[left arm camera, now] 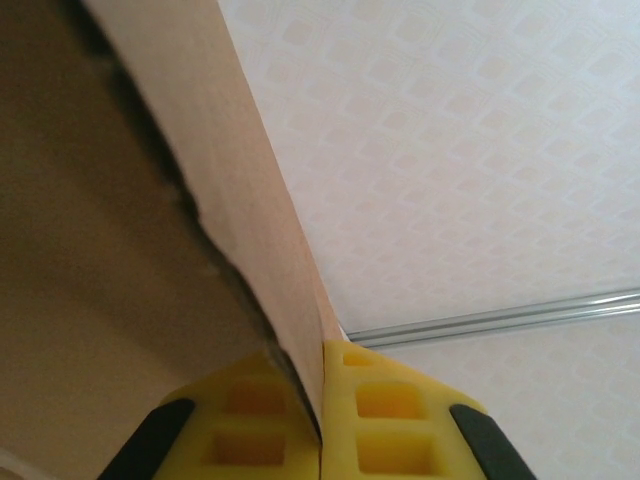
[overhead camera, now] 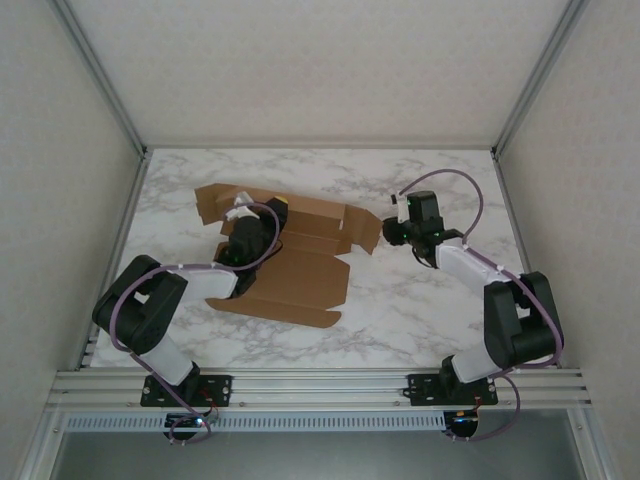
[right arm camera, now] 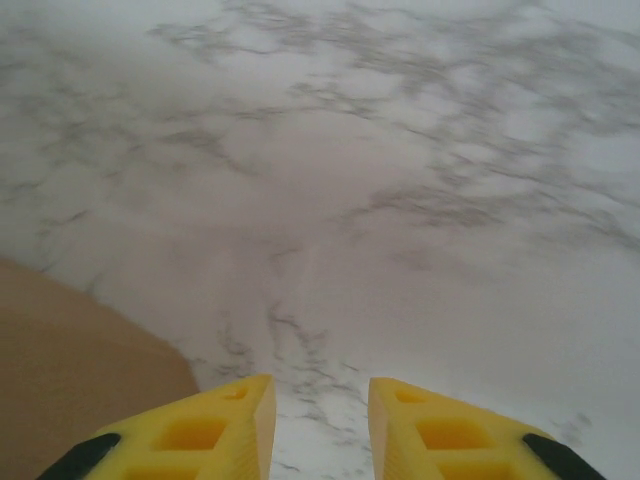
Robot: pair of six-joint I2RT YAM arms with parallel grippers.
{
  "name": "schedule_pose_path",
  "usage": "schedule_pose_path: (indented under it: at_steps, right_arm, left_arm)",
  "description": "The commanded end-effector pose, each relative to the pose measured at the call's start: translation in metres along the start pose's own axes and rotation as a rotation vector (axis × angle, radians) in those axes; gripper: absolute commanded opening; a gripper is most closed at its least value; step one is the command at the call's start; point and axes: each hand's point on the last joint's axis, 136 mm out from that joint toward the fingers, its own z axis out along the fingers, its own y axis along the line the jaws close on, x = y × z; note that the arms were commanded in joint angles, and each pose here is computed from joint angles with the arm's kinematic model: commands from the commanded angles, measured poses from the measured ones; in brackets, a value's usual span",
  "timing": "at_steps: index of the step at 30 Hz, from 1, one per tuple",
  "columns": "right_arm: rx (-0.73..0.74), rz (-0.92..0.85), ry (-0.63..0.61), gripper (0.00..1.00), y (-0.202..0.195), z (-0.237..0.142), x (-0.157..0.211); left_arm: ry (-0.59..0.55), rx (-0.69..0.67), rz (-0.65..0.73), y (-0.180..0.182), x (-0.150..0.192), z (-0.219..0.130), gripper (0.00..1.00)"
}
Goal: Fold the paper box
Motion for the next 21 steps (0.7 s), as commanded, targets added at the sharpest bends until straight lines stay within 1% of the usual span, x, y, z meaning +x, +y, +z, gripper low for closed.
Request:
schedule_pose_path:
  at_steps: [1,3,5,9,12,15,21]
  right_arm:
    - [-0.23,-0.196,-0.146,0.32,0.042,-0.007,-0.023]
    - [-0.313,-0.23,-0.163,0.34,0.056,-0.011,-0.016]
    - [-0.352,-0.255,-0.166,0.35,0.064,-0.014,-0.013]
    - [-0.466,-0.254,-0.137,0.35,0.085,-0.018,-0.008]
    - [-0.456,-0.275,-0.085,0.35,0.093,-0.011,-0.003]
    - [-0.427,-0.306,-0.073,0.36,0.094,-0.006,-0.003]
    - [-0.457,-0.351,-0.098,0.36,0.103,-0.009,-0.008]
  left_arm:
    - [0.04,-0.067,0.052,0.013,0.005,0.003,0.0]
    - [0.044,-0.083,0.047,0.016,0.005,0.005,0.0]
    - [0.049,-0.086,0.032,0.018,0.005,0.007,0.0]
    - [0.068,-0.078,-0.004,0.021,0.007,0.011,0.0]
    - [0.089,-0.07,-0.017,0.021,0.011,0.013,0.0]
    - [0.107,-0.068,-0.021,0.021,0.014,0.016,0.0]
    - [0.127,-0.075,-0.028,0.021,0.016,0.022,0.0]
